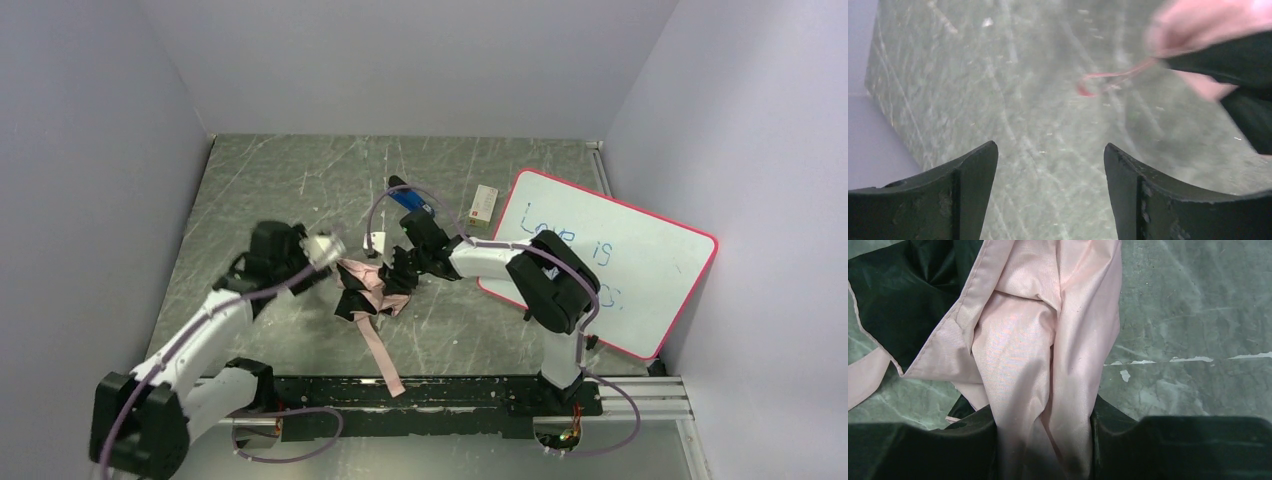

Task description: Put away the umbrella

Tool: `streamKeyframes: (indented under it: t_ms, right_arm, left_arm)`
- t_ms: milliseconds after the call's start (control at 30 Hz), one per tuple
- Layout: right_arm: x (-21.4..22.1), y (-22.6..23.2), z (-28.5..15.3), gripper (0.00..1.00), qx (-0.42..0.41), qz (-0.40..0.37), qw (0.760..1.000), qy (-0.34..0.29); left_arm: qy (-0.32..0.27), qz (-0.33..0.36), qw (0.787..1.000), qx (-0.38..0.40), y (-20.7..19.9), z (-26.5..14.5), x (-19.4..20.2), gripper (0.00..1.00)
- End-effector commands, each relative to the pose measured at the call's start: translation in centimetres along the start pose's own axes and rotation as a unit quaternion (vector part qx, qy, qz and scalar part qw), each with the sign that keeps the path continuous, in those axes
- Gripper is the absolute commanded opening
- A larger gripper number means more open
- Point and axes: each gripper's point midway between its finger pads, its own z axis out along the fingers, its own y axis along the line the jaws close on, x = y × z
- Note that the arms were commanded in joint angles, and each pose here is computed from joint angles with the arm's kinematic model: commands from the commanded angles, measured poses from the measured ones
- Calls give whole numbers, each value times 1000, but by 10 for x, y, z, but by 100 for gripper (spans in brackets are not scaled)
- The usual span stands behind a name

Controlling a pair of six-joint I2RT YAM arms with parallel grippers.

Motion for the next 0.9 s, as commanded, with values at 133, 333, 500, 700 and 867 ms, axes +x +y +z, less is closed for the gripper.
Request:
streamKeyframes:
  t_ms: [133,333,500,700,867]
  right_arm:
    - [37,18,9,4,35,-73,993,85]
    - [47,28,8,5,59,-144,980,121]
    - [39,30,4,5,90,-163,977,99]
    - [39,36,2,5,111,-193,970,100]
    - [33,42,2,5,120,-203,968,84]
  left_arm:
    - [-108,-204,944,236,35,-9,-23,77]
    - [-167,-224,875,395,13,-21,-44,76]
    - [-200,-197,878,388,10,-30,-57,85]
    - [-182,-138,896,381,-18,-19,-71,88]
    - [-170,-111,907,368,-32,-3,-76,88]
